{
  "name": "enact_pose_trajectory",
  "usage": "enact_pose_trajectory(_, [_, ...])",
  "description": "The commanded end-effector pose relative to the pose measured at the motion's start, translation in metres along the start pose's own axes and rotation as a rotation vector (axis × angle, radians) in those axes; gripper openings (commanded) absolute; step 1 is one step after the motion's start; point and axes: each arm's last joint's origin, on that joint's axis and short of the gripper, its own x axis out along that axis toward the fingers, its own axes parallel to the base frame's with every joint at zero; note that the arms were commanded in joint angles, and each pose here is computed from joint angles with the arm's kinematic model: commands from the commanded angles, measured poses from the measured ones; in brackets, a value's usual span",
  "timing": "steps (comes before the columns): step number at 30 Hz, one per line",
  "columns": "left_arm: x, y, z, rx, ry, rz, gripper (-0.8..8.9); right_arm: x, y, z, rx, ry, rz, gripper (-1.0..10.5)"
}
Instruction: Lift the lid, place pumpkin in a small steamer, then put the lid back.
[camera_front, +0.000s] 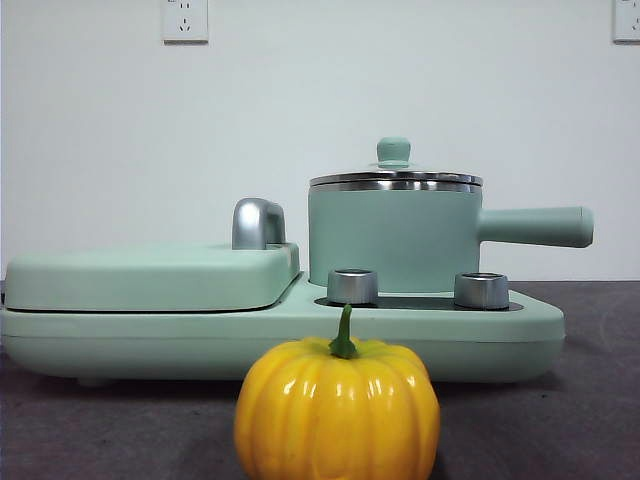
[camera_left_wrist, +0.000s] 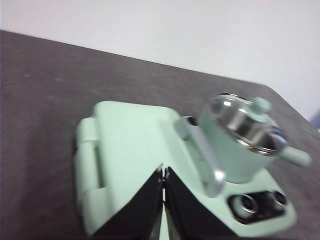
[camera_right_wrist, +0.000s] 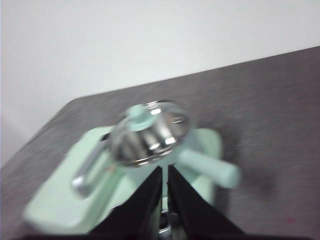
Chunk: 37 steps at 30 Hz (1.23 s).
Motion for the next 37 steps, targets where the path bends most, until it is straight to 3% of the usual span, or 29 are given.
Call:
enact_pose_trajectory(1, [-0.001, -0.009, 0.022, 0.060, 0.018, -0.047, 0.07, -0.003, 0.010, 0.015, -0.040, 0.039, 0.066, 0.1])
enact_pose_trajectory(8, [0.011, -0.023, 0.054, 0.041, 0.139, -0.265, 0.07, -0.008, 0.025, 0.035, -0.152, 0.150, 0.226, 0.1])
enact_pose_trajectory(12, [0.019, -0.027, 0.059, 0.050, 0.176, -0.351, 0.07, -0.009, 0.026, 0.037, -0.178, 0.159, 0.245, 0.2])
enact_pose_trajectory(19, [0.028, -0.031, 0.057, 0.051, 0.223, -0.390, 0.14, -0.009, 0.026, 0.037, -0.175, 0.161, 0.244, 0.5])
enact_pose_trajectory(25, [0.036, -0.035, 0.055, 0.065, 0.251, -0.431, 1.66, -0.009, 0.026, 0.036, -0.165, 0.175, 0.236, 3.1])
enact_pose_trajectory(30, [0.047, -0.040, 0.055, 0.076, 0.270, -0.473, 4.19, -0.009, 0.026, 0.036, -0.163, 0.175, 0.236, 4.3])
enact_pose_trajectory(37, [0.069, -0.052, 0.061, 0.089, 0.312, -0.530, 4.42, -0.009, 0.026, 0.036, -0.160, 0.175, 0.236, 4.5])
